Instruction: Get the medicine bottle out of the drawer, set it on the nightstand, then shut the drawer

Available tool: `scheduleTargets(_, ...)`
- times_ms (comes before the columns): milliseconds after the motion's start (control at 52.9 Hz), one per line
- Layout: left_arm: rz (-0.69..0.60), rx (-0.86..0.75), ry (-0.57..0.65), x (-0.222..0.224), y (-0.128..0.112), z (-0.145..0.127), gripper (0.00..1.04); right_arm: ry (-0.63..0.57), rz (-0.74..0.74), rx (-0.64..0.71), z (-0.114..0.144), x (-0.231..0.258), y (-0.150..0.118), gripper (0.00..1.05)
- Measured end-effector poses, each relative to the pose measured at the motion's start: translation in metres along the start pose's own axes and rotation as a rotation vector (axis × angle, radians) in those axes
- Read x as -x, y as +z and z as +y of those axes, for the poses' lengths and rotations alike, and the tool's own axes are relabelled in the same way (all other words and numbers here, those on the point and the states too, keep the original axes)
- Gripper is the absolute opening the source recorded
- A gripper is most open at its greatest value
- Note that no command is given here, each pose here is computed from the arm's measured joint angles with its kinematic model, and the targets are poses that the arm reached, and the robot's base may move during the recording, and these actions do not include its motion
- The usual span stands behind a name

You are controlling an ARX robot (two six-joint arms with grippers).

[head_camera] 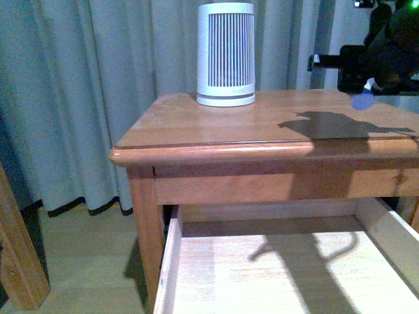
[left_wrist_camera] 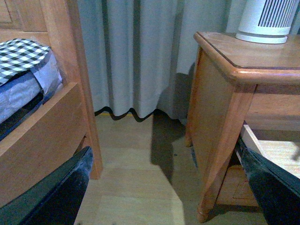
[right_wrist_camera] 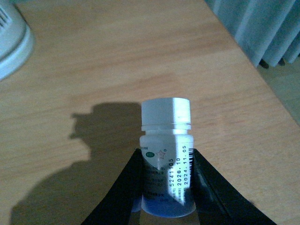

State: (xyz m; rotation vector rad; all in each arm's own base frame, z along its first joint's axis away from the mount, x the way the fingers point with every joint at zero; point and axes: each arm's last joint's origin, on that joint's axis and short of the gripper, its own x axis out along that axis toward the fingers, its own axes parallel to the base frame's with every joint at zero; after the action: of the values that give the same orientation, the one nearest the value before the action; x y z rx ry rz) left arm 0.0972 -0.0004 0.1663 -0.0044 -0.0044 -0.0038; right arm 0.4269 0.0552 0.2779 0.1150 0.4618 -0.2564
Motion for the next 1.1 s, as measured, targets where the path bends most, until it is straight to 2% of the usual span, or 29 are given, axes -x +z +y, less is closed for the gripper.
scheduleTargets(227, 0.000, 0.000, 0.000, 0.000, 0.000, 0.000, 0.98, -0.004, 0.031, 0.000, -0.002, -0.015, -0.010, 0.26)
scheduleTargets(397, 0.000, 0.000, 0.000, 0.000, 0.000, 0.000, 0.98, -0.009, 0.002, 0.002, -0.001, -0.015, -0.007, 0.53)
scheduleTargets(491, 0.000, 0.000, 0.000, 0.000, 0.000, 0.000, 0.98, -0.012, -0.062, 0.009, -0.001, -0.006, 0.003, 0.70)
scheduleTargets(662, 0.000, 0.000, 0.000, 0.000, 0.000, 0.000, 0.98, 0.000, -0.236, -0.004, -0.006, 0.054, 0.029, 0.97)
scheduleTargets(699, 0.000, 0.000, 0.000, 0.000, 0.000, 0.000, 0.98, 0.014, -0.258, -0.014, -0.009, 0.070, 0.031, 0.99)
scheduleTargets(737, 0.000, 0.000, 0.000, 0.000, 0.000, 0.000, 0.98, 0.035, -0.296, -0.027, -0.014, 0.098, 0.031, 0.98)
scheduleTargets(907, 0.000, 0.000, 0.000, 0.000, 0.000, 0.000, 0.98, 0.103, -0.336, -0.076, -0.044, 0.179, -0.010, 0.98)
scheduleTargets(1096, 0.000, 0.000, 0.000, 0.000, 0.000, 0.000, 0.98, 0.085, -0.272, -0.077, -0.073, 0.238, -0.091, 0.98)
